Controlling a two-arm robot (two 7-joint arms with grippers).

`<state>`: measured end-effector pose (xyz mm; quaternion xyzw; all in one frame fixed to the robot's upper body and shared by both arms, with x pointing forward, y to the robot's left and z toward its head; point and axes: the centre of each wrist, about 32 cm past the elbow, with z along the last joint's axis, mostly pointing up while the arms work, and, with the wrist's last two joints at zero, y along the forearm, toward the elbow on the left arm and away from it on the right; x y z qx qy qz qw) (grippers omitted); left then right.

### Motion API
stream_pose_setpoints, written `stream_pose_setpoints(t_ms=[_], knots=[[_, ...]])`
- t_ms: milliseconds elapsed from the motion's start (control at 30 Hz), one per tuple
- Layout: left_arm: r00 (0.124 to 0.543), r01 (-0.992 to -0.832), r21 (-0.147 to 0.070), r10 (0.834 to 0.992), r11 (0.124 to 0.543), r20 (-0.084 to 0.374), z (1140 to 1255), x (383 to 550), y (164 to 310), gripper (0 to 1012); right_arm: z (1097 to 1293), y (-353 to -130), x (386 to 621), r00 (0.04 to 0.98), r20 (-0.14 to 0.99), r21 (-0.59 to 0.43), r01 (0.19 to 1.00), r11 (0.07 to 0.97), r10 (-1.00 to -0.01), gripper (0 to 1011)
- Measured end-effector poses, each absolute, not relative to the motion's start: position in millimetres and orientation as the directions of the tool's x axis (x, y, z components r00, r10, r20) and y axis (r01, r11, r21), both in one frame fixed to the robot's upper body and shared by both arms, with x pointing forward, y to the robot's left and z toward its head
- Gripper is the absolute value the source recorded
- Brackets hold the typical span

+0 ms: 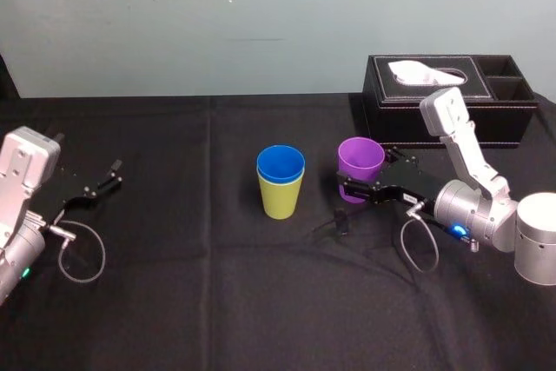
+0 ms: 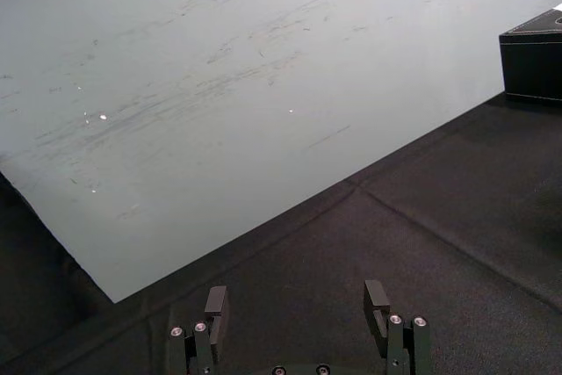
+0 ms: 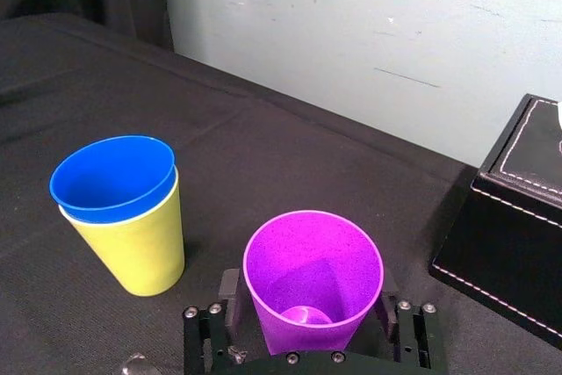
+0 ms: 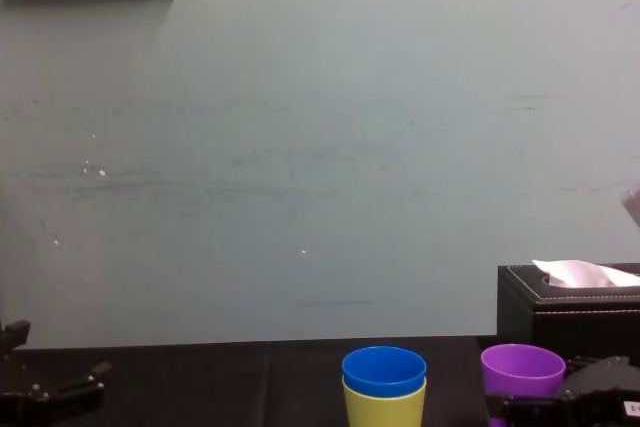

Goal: Stack the three plastic cups sequentially using one hand.

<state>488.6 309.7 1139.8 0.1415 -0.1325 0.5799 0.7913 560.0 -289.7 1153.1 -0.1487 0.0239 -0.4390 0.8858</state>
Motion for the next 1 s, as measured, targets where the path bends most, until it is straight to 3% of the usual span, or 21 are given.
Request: stream_pose_setpoints(t_ms=[133,333,1000], knots=[[0.292,-0.955,0.070,0.880,0.287,0.374,1139.8,488.6,309.7,1010,1153.0,-289.9,559.8,0.613,0.088,-0.284,0.771,0.570,-0.785,847],[0.292,-0.955,0.070,0.880,0.287,0.374,1139.8,488.6,309.7,1010,1153.0,-290.2,559.6,0.613,0.087,-0.284,0.771,0.570,-0.785,758],[0.292,-0.955,0.070,0.880,0.287,0.374,1139.8,488.6,309.7,1010,1152.8,-290.3,559.2,0.612,0.085,-0.283,0.771,0.570,-0.786,726]])
